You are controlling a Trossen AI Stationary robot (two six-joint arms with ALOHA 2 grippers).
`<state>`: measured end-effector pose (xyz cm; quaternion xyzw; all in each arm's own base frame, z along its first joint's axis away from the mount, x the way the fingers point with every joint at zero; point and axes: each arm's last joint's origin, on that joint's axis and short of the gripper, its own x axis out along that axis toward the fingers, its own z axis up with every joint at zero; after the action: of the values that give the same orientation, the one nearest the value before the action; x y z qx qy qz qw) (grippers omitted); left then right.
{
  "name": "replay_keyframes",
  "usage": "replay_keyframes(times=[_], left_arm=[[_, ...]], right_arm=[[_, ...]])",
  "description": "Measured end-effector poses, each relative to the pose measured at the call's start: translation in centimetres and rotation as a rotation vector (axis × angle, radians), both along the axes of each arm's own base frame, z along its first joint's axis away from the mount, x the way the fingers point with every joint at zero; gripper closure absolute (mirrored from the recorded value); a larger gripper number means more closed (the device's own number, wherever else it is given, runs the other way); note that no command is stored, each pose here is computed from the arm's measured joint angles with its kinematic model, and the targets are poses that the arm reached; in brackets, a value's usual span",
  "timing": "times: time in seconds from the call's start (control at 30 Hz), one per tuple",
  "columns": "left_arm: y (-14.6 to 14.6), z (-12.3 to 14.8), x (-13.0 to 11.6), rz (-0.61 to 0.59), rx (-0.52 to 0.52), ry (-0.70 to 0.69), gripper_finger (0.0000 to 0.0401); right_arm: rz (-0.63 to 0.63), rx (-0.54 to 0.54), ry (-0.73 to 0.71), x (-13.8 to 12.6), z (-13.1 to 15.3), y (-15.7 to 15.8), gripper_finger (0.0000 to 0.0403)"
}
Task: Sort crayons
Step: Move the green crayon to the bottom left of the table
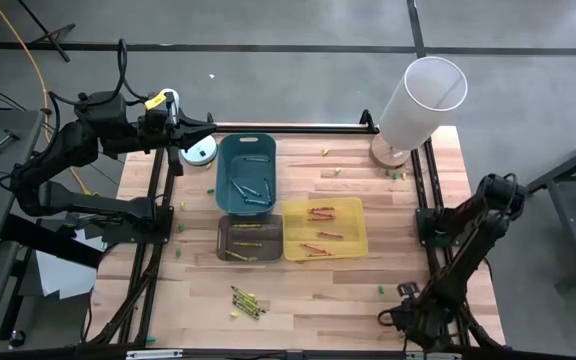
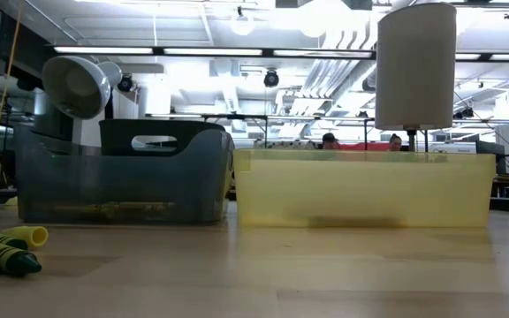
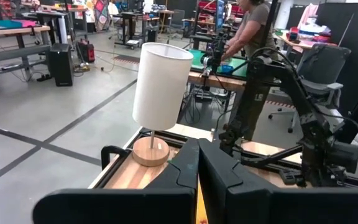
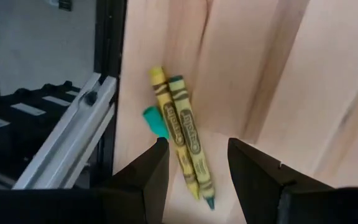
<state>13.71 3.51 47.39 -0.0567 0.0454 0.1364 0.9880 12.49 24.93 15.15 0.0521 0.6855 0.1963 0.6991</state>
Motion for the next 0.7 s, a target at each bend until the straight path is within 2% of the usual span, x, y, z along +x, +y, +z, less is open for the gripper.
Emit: replay_keyframes(times=[0.2, 0.7], left_arm=[[0.0, 0.0, 0.0, 0.002, -0.001, 0.0, 0.0401], [0.0, 0.0, 0.0, 0.018, -0.024, -0.007, 0.0401]], right_arm=[[-0.011, -0.046, 0.018, 0.2, -1.6, 0.4, 0.0247], [-0.075, -0.087, -0.024, 0.4, -1.7, 0.3, 0.0247]])
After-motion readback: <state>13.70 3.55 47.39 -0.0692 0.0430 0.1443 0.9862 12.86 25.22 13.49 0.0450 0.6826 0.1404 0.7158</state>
